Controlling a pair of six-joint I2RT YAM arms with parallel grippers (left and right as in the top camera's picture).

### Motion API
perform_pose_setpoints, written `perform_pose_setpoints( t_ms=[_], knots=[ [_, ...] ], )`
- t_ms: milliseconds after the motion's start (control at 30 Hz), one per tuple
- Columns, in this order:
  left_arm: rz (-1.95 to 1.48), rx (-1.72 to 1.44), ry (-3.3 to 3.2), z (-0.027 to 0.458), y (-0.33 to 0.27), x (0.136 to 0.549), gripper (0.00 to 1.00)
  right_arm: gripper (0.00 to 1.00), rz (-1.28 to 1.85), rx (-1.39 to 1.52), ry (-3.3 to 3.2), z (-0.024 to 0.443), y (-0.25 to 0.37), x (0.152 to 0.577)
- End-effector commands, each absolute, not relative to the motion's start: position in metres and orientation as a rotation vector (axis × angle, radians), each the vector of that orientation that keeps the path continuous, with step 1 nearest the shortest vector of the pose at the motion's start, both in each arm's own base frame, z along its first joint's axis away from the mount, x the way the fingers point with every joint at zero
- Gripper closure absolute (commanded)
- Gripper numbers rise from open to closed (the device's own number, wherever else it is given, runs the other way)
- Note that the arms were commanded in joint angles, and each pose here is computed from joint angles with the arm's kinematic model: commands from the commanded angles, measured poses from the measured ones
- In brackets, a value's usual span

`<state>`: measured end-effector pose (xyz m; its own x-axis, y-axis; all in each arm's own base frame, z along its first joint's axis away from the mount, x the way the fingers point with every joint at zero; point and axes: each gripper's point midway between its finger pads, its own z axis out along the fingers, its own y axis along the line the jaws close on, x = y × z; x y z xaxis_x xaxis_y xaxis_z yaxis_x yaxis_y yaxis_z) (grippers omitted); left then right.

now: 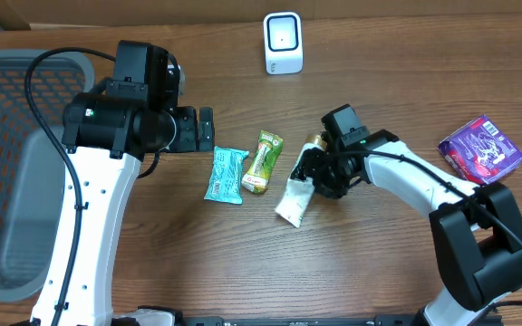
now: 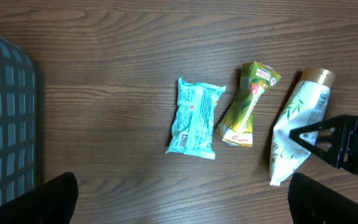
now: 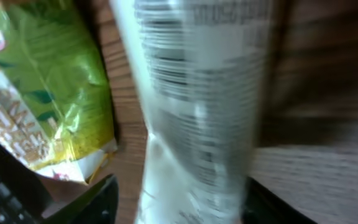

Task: Scan the item barcode
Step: 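Move the right gripper to the white tube and grasp it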

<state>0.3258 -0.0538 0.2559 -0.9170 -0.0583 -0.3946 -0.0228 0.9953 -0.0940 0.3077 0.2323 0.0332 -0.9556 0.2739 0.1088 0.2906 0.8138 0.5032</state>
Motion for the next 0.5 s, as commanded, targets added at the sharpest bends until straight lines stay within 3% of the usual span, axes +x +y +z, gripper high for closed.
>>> perform_pose_setpoints(
  t_ms=[0, 167, 367, 467],
  knots=[
    [-0.124, -0.035, 2.732, 0.255, -0.055, 0.328, 0.01, 0.46, -0.809, -0.562, -2.984, 0.032, 0.232, 0.315],
    [-0.124, -0.035, 2.732, 0.255, -0.055, 0.328, 0.01, 0.62, -0.819, -0.552, -3.021, 0.032, 0.232, 0.322],
    [-0.124, -0.035, 2.732, 0.255, -0.055, 0.328, 0.0, 0.93, -0.868, -0.389, -3.056, 0.038, 0.236, 0.324],
    [-0.124, -0.035, 2.732, 0.255, -0.055, 0.328, 0.0, 0.93, -0.885, -0.358, -3.066, 0.041, 0.238, 0.327]
  ],
)
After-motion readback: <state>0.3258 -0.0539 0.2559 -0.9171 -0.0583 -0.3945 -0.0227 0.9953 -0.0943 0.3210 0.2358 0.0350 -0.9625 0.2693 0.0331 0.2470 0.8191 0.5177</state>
